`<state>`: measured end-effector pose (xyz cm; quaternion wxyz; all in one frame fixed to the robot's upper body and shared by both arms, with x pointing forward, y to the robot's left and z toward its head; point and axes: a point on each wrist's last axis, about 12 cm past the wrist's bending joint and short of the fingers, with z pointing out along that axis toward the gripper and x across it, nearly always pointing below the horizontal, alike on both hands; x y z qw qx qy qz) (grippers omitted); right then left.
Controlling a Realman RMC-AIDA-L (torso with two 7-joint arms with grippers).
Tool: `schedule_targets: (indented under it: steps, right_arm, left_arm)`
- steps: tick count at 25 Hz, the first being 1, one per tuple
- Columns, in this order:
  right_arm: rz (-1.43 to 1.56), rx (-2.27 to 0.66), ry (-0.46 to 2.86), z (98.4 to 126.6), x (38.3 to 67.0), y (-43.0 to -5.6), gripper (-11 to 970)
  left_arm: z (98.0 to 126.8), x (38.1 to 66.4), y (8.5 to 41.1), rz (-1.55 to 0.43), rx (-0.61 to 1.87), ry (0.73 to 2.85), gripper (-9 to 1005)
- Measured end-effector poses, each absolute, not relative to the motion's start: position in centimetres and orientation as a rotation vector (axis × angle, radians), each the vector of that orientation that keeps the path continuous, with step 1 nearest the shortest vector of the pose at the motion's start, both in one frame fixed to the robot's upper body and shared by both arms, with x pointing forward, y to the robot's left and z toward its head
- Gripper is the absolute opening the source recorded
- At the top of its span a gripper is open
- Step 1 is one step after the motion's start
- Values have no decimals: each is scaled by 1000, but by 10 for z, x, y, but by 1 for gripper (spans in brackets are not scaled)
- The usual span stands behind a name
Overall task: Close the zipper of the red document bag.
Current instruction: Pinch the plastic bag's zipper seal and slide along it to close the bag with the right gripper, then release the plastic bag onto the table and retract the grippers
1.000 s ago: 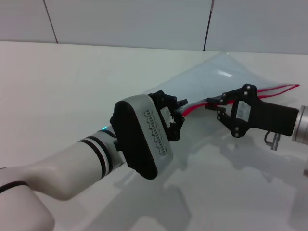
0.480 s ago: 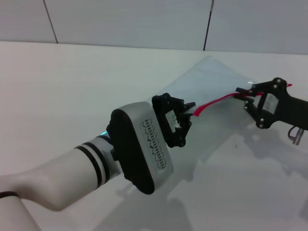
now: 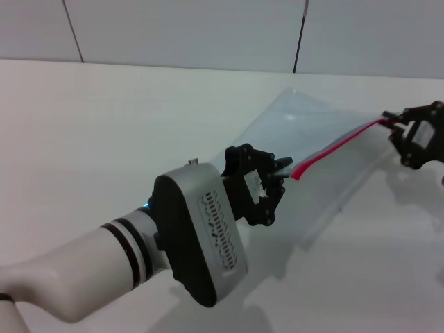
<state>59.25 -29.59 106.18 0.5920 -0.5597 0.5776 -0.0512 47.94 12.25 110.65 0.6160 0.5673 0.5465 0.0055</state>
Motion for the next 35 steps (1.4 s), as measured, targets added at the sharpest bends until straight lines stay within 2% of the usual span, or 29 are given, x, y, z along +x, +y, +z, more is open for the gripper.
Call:
schedule_targets:
  steps: [14,20,26,27,30,32,35]
  right_arm:
    - [-328,-952,1569,1064,605,-342,60]
    - [-292,-681,1559,1065,593,-355,181]
    - [-207,-446,1449,1062,563,-360,476]
    - [-172,-359,1392,1062,551,-358,520]
    - [-142,-286,1338,1062,541,-355,650]
    - [-116,-230,1286,1063,533,-352,686]
    - [-96,-165,1253,1063,528,-348,740]
  left_arm:
    - [1107,470,126,-3,1295,1185,53]
    - [1097,476,134,14,1229,1160,44]
    - [1091,493,147,4,1055,1202,61]
    - [1091,497,151,1,1000,1217,66]
    - [1093,510,166,-5,836,1248,82]
    - [1092,522,178,-13,712,1280,93]
    - [1090,538,193,-44,546,1317,276]
